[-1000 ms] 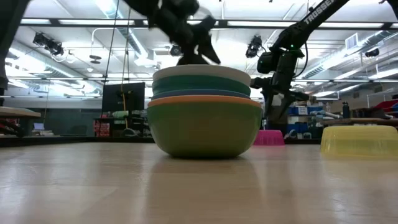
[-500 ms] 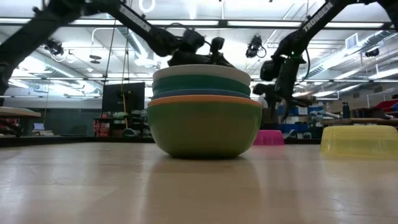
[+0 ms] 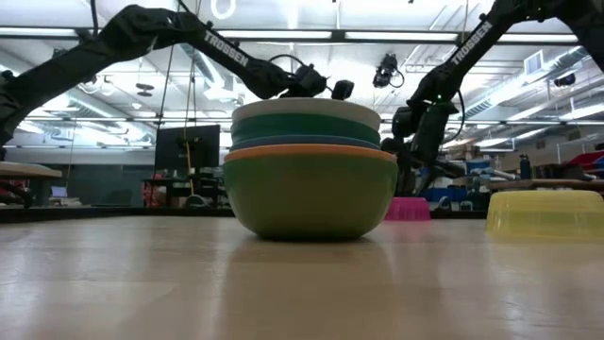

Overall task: Nest bowls inside each other
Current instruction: Adjust the pink bowl on the table

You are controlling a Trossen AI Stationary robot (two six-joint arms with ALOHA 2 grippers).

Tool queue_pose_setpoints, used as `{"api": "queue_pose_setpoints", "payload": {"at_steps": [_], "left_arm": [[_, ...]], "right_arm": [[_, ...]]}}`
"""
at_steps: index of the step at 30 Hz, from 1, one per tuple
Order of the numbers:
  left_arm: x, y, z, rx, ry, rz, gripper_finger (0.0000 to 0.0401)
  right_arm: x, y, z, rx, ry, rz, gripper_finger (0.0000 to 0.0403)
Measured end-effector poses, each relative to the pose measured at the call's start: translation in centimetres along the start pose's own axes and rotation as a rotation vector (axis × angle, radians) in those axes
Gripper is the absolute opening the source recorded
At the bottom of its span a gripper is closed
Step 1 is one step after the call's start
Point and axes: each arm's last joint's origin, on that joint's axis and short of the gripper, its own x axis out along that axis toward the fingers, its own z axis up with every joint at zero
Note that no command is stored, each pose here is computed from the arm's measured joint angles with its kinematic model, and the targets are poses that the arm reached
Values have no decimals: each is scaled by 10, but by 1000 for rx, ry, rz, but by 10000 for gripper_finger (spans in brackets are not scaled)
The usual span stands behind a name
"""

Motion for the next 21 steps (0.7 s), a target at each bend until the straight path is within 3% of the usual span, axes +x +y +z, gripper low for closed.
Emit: {"api": "queue_pose_setpoints", "payload": {"at_steps": [4, 10, 16, 21], "left_arm": [[-6, 10, 0, -5, 9, 39, 186], [-10, 14, 0, 6, 37, 49, 186], [-11, 18, -8, 10, 114, 48, 186], [-16, 20, -21, 51, 243, 47, 186]], "right_arm": [[9, 3, -11, -39, 105, -28, 162], [17, 31, -43, -144, 190, -70, 162], [34, 72, -102, -289, 322, -148, 162], [46, 107, -154, -510, 347, -161, 161]]}}
